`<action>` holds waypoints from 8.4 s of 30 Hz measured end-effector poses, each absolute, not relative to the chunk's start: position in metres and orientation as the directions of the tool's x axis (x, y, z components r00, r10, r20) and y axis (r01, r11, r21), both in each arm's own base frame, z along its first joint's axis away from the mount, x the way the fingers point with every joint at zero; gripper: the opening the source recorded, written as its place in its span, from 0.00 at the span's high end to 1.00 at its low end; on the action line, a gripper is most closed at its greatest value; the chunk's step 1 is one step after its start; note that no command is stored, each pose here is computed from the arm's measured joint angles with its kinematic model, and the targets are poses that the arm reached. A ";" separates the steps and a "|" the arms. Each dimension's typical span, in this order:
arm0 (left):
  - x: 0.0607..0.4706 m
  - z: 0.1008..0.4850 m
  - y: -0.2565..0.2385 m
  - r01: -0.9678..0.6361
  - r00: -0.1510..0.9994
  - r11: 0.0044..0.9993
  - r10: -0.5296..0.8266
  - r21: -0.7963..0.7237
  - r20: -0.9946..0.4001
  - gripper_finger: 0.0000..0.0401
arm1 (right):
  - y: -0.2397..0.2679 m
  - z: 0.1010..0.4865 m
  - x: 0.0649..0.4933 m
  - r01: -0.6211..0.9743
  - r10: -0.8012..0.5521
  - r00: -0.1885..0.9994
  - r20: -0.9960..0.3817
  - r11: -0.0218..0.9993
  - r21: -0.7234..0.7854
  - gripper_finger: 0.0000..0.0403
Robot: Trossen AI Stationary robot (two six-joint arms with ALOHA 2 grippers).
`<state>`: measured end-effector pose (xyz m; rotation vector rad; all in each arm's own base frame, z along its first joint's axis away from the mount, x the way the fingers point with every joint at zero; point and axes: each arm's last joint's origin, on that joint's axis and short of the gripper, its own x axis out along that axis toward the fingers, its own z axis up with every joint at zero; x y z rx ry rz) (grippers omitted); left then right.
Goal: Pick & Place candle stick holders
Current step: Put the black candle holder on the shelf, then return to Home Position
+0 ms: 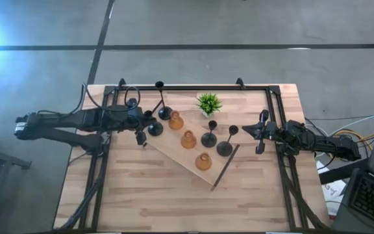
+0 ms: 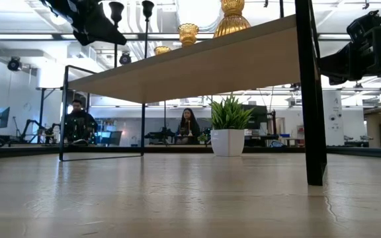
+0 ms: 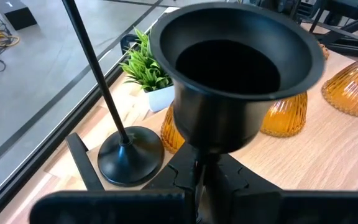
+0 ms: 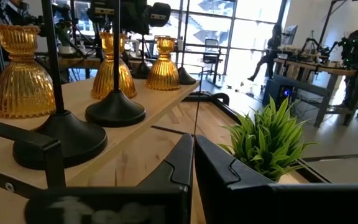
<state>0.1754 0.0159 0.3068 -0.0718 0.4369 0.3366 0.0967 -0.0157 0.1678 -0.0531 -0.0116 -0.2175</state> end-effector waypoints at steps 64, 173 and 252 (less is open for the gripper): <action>0.091 0.336 0.013 -0.337 0.898 0.941 0.313 -0.028 -0.308 0.39 | -0.016 0.168 0.097 0.216 -0.216 0.976 0.017 0.975 -0.051 0.98; 0.097 0.168 0.001 0.090 0.996 0.991 -0.087 -0.100 0.033 0.95 | -0.016 0.168 0.097 0.216 -0.216 0.976 0.017 0.975 -0.051 0.98; 0.097 0.168 0.001 0.091 0.996 0.991 -0.088 -0.100 0.032 0.95 | -0.016 0.168 0.097 0.216 -0.216 0.976 0.017 0.975 -0.051 0.98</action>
